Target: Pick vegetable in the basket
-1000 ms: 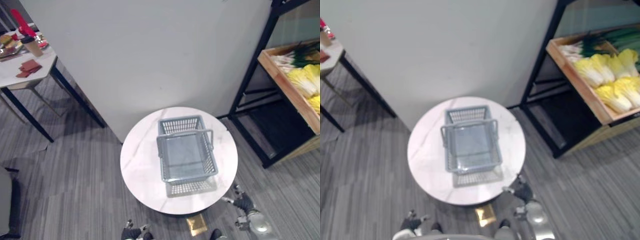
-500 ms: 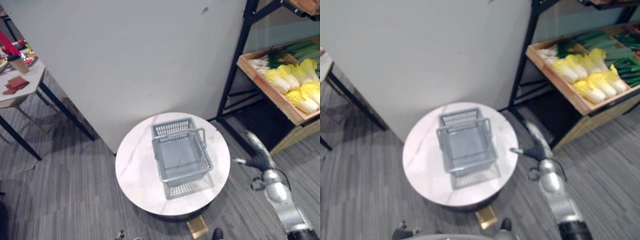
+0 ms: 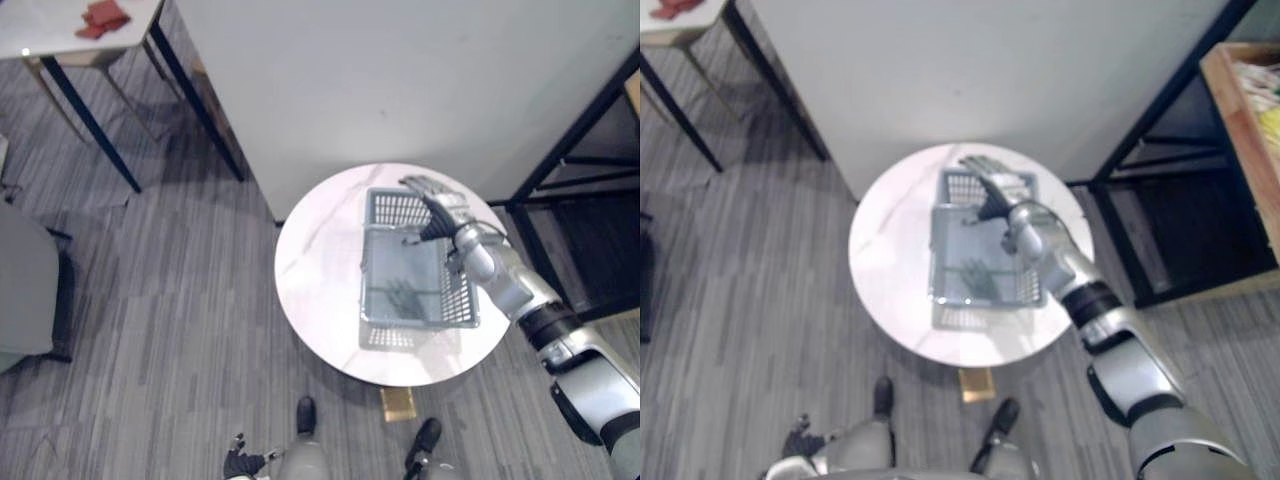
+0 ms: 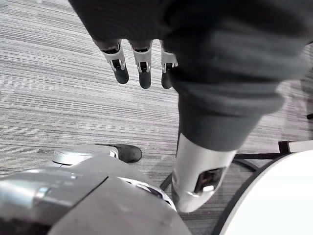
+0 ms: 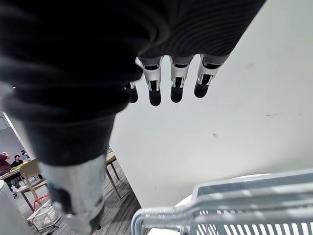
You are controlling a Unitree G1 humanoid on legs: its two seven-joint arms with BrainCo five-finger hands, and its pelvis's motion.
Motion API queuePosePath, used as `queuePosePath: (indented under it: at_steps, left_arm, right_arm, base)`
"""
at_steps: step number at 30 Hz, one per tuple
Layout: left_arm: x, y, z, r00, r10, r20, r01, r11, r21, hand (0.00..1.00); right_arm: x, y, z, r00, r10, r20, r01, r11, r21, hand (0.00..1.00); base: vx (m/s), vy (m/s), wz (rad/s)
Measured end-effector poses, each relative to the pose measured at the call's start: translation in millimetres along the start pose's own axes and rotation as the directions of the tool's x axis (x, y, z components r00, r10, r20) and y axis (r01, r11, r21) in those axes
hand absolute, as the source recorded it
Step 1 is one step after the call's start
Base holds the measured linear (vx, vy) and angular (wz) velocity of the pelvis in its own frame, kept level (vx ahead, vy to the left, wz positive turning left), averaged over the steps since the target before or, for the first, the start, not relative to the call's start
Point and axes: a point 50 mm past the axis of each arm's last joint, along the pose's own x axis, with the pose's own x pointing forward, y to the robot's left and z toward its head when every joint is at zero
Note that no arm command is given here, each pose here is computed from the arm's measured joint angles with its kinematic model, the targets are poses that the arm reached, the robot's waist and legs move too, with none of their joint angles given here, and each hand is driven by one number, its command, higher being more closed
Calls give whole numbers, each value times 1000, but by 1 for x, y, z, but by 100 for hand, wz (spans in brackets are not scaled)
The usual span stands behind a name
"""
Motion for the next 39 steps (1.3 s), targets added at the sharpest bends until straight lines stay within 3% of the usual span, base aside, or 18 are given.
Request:
queuePosePath:
  at_steps: [15, 22, 26, 39]
  left_arm:
    - [8, -8, 29, 997, -6, 79, 10, 999, -42, 0]
    - [9, -10, 37, 994, -13, 112, 18, 999, -44, 0]
    - [10, -9, 36, 994, -10, 110, 15, 999, -44, 0]
    - [11, -1, 37, 993, 6, 114, -2, 999, -33, 0]
  right_arm:
    - [29, -66, -14, 968, -216, -126, 212, 976, -49, 0]
    - [28, -69, -16, 967, -220, -126, 214, 975, -56, 0]
    - [16, -79, -10, 966, -255, -37, 251, 964, -86, 0]
    - [-10, -51, -7, 986, -162, 38, 164, 984, -67, 0]
  base:
    - [-4, 23, 10]
    - [8, 14, -2]
    - [13, 10, -1]
    - [0, 24, -8]
